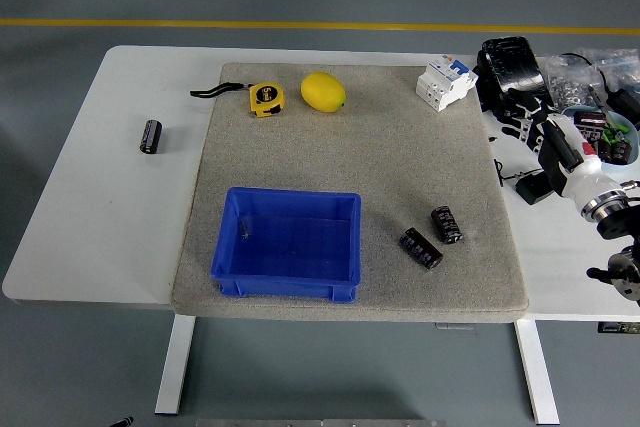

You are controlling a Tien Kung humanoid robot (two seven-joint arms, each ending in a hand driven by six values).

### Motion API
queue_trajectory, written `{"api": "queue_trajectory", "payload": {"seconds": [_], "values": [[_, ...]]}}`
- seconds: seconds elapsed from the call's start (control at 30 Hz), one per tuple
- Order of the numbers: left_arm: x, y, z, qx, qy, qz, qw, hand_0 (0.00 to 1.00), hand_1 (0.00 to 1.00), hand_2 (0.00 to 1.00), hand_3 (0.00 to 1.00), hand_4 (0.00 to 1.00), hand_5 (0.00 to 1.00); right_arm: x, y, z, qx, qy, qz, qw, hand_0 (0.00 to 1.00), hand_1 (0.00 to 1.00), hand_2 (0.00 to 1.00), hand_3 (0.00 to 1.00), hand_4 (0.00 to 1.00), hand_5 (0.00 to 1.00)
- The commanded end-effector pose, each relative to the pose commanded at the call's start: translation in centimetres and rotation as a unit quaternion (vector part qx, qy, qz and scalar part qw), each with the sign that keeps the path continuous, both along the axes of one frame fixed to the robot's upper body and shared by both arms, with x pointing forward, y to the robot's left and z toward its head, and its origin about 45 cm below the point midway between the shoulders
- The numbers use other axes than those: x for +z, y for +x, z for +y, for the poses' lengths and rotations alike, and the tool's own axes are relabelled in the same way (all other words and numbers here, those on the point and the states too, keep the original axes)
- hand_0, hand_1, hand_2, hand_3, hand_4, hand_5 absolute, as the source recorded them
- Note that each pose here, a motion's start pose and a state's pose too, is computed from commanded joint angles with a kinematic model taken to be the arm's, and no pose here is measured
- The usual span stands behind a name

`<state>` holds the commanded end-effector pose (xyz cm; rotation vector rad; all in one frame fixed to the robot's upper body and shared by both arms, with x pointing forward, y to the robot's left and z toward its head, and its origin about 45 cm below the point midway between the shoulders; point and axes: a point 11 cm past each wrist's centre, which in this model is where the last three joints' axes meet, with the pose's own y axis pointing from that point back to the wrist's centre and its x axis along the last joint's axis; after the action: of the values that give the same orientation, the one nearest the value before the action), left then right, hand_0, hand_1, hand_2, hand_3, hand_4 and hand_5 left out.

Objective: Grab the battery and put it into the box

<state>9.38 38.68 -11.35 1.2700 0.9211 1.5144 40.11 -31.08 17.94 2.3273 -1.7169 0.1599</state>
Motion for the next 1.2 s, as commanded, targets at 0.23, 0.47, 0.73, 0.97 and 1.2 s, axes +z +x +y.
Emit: {"api": "queue_trajectory", "payload": {"seconds": [0.23, 0.47, 0.73, 0.97, 1.2], "values": [[0.0, -0.08, 0.0, 0.000, 0.002, 0.002, 1.000, 0.727, 0.793, 0.826, 0.641, 0.740, 0.603, 0.0, 0.2, 1.6, 0.092, -0.088, -0.019, 0.992, 0.896, 0.843, 0.876, 0.904, 0.908, 0.368], [0.1, -0.02, 0.3, -0.004, 0.004, 0.003, 1.000, 0.726, 0.793, 0.825, 0.641, 0.740, 0.603, 1.5, 0.6, 2.8, 0.190, -0.213, -0.075, 0.955, 0.888, 0.842, 0.865, 0.900, 0.881, 0.308], [0.1, 0.31, 0.2, -0.005, 0.003, 0.000, 1.000, 0.727, 0.793, 0.825, 0.639, 0.740, 0.604, 2.2, 1.1, 3.9, 0.236, -0.297, -0.121, 0.918, 0.840, 0.796, 0.826, 0.855, 0.857, 0.185], [0.2, 0.57, 0.1, -0.003, 0.002, -0.003, 1.000, 0.721, 0.792, 0.823, 0.639, 0.739, 0.602, 1.1, 0.6, 5.2, 0.272, -0.329, -0.121, 0.896, 0.829, 0.788, 0.823, 0.856, 0.859, 0.166], [0.2, 0.64, 0.2, -0.001, 0.003, -0.005, 1.000, 0.720, 0.790, 0.823, 0.638, 0.739, 0.604, 0.9, 0.1, 6.0, 0.294, -0.337, -0.120, 0.886, 0.834, 0.790, 0.821, 0.857, 0.855, 0.162]]}}
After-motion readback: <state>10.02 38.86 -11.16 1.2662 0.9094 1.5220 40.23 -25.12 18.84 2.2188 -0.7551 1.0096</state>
